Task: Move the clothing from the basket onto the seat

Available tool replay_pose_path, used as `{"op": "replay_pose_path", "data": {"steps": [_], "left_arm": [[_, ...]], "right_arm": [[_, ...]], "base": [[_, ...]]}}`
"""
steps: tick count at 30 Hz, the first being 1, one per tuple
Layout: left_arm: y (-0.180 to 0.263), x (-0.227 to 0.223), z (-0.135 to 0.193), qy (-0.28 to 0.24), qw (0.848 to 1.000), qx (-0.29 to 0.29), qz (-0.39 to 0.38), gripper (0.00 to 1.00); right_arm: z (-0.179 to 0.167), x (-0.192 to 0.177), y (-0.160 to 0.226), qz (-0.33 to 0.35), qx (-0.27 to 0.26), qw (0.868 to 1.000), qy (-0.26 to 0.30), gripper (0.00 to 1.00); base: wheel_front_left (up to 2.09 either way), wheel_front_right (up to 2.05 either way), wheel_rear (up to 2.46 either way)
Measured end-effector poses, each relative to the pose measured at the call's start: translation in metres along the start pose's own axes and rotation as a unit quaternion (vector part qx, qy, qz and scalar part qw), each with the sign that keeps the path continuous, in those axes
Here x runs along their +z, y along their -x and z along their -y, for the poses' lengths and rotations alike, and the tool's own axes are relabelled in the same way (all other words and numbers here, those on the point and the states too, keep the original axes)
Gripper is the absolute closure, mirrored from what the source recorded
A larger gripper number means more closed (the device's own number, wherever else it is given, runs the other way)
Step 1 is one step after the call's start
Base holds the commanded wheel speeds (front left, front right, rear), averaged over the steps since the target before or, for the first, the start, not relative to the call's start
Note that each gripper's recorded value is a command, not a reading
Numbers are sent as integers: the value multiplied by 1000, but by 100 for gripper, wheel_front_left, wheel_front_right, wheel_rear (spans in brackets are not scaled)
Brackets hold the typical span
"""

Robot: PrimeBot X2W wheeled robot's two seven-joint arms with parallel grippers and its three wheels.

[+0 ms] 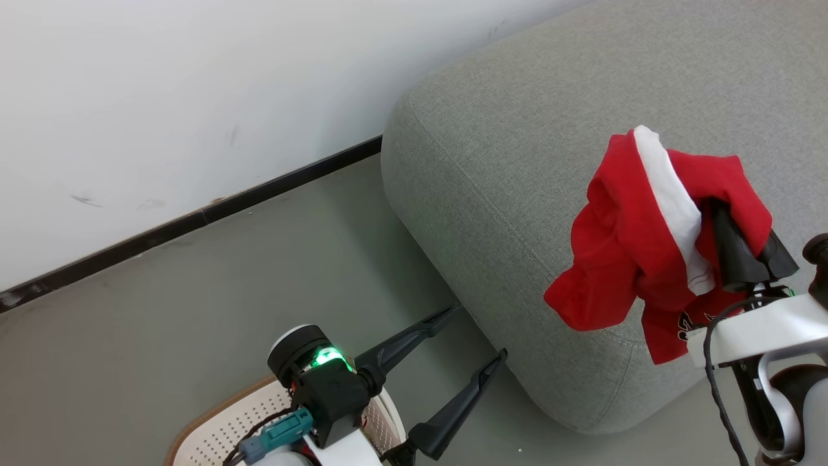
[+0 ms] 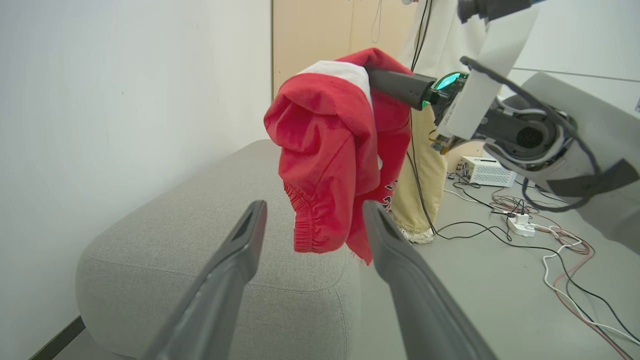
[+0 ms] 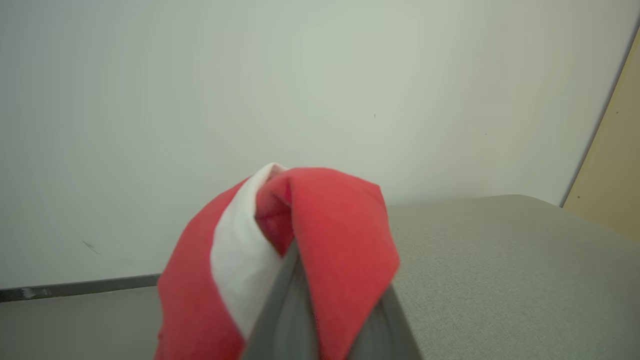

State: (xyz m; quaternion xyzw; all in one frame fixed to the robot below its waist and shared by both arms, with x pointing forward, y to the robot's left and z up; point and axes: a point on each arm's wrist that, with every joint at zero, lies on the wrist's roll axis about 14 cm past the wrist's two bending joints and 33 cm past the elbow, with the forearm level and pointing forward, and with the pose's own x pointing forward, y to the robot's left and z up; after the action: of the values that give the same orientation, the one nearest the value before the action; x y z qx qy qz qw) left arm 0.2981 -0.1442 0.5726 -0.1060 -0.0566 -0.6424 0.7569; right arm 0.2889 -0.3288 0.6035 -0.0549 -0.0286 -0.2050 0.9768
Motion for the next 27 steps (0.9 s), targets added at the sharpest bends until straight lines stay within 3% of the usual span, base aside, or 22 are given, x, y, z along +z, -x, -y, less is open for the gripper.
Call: {"op": "replay_pose_path", "data": {"steps": [9,27], "left_arm": [[-1,-1,-1,4,1000,2,1,0],[3,-3,-16,21,1000,19,10,0]], "right_arm": [[5,-3,-4,-6,-5,1000,1,100],[25,25,-46,16,-17,998,53,100]], "base": [[0,0,0],[0,0,0]]}}
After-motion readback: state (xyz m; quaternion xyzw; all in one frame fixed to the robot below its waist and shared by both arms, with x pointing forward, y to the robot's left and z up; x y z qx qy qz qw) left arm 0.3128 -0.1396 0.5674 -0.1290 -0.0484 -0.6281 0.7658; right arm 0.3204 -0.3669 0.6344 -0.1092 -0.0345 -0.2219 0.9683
